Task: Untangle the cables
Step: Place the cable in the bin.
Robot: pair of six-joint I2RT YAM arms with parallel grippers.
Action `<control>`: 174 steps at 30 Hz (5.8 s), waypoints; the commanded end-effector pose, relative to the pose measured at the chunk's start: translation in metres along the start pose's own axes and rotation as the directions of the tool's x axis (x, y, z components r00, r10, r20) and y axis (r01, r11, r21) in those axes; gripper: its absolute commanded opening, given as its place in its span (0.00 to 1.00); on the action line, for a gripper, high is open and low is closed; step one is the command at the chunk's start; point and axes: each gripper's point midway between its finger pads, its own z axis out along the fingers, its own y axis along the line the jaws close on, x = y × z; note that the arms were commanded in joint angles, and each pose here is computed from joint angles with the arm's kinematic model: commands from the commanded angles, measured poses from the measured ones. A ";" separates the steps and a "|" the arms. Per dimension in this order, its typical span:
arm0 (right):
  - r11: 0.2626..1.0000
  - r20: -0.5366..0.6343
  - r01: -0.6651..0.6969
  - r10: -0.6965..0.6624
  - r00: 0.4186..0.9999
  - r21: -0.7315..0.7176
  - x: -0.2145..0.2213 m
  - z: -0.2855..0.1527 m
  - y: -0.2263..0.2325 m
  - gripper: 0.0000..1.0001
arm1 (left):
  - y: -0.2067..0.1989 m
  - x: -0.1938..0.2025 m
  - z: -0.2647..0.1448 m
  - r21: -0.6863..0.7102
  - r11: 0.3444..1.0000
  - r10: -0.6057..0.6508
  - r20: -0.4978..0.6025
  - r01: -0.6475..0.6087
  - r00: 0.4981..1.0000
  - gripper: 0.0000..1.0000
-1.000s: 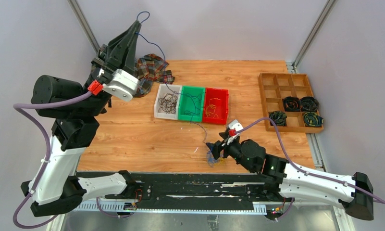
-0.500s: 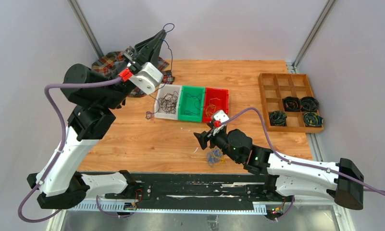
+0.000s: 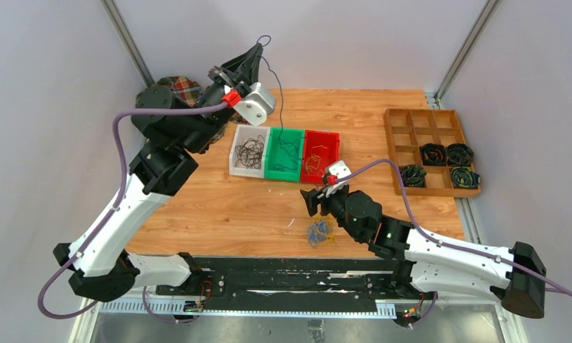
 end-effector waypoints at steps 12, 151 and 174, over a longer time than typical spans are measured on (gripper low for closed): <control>0.990 -0.007 -0.004 0.005 1.000 0.142 0.008 -0.009 -0.041 0.66 | -0.008 0.012 0.038 -0.054 0.998 -0.023 -0.006 0.022 1.000 0.01; 0.989 -0.062 0.105 -0.099 0.993 0.106 0.087 0.243 -0.065 0.01 | -0.277 0.326 -0.040 0.194 0.685 -0.092 -0.933 0.702 0.348 0.00; 0.986 0.186 -0.126 0.146 0.972 -0.113 -0.001 0.103 -0.040 0.64 | -0.334 0.370 -0.068 0.050 0.688 -0.125 -0.975 0.724 0.186 0.01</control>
